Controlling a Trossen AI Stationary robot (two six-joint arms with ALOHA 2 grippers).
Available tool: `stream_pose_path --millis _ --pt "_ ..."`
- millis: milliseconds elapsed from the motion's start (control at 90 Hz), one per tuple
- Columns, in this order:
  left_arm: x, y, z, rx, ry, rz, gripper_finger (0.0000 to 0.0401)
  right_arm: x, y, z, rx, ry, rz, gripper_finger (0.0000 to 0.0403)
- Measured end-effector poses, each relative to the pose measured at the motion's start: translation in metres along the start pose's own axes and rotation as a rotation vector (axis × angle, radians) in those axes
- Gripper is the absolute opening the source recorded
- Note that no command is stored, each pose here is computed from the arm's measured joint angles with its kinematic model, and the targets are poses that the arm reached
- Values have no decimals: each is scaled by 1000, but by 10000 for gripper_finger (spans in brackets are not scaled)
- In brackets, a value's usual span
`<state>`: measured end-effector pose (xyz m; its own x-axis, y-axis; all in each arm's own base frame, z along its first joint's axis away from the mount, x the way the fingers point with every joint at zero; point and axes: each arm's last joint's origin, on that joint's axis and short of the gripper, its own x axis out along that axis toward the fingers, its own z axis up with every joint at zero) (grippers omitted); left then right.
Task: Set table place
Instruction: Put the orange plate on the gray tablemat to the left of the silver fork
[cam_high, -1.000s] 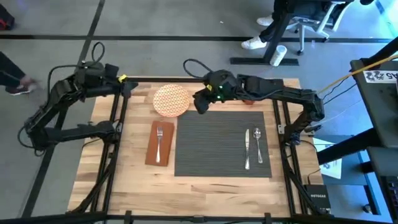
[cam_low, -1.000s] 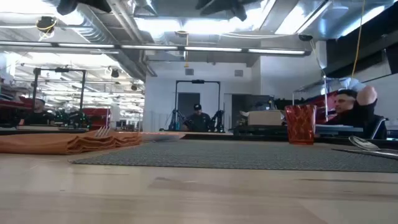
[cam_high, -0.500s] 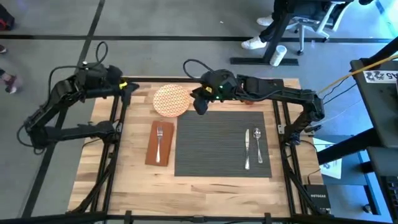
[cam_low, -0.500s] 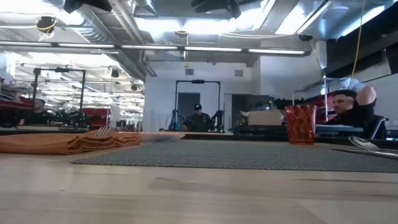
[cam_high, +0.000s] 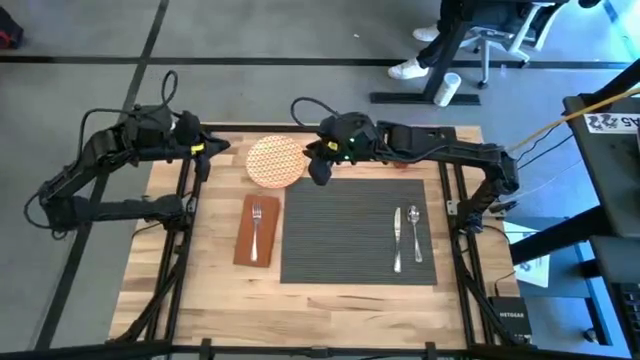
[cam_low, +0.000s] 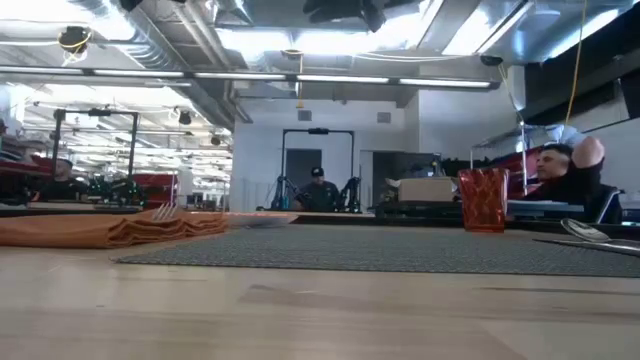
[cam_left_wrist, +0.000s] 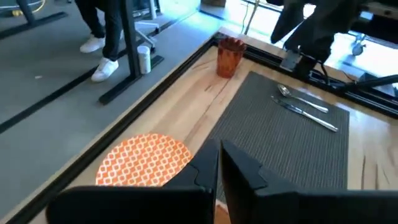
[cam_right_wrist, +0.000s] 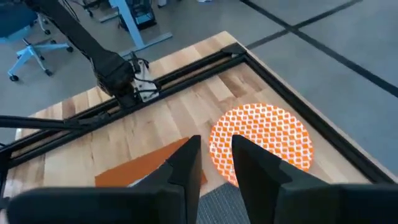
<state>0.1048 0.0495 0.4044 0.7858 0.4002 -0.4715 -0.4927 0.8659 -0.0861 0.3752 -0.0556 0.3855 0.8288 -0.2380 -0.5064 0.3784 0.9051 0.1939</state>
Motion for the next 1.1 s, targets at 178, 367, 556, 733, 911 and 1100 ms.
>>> stream_pose_path --millis 178,367,556,733,911,1100 --pt "10 -3 1 -1 33 -4 0 6 -1 -2 -70 10 -4 79" --pt "18 -6 2 40 63 -19 0 41 -5 -17 -78 72 -95 79" --pt "16 -9 1 79 56 -40 0 95 -10 -42 92 130 -125 79" --pt "10 -9 6 99 -12 -47 0 132 -15 -60 240 174 -64 79" --pt "10 -9 7 56 -28 -49 0 143 -29 -72 279 250 -92 79" --pt "10 -9 7 25 -20 -49 0 146 -40 -70 311 259 -94 79"
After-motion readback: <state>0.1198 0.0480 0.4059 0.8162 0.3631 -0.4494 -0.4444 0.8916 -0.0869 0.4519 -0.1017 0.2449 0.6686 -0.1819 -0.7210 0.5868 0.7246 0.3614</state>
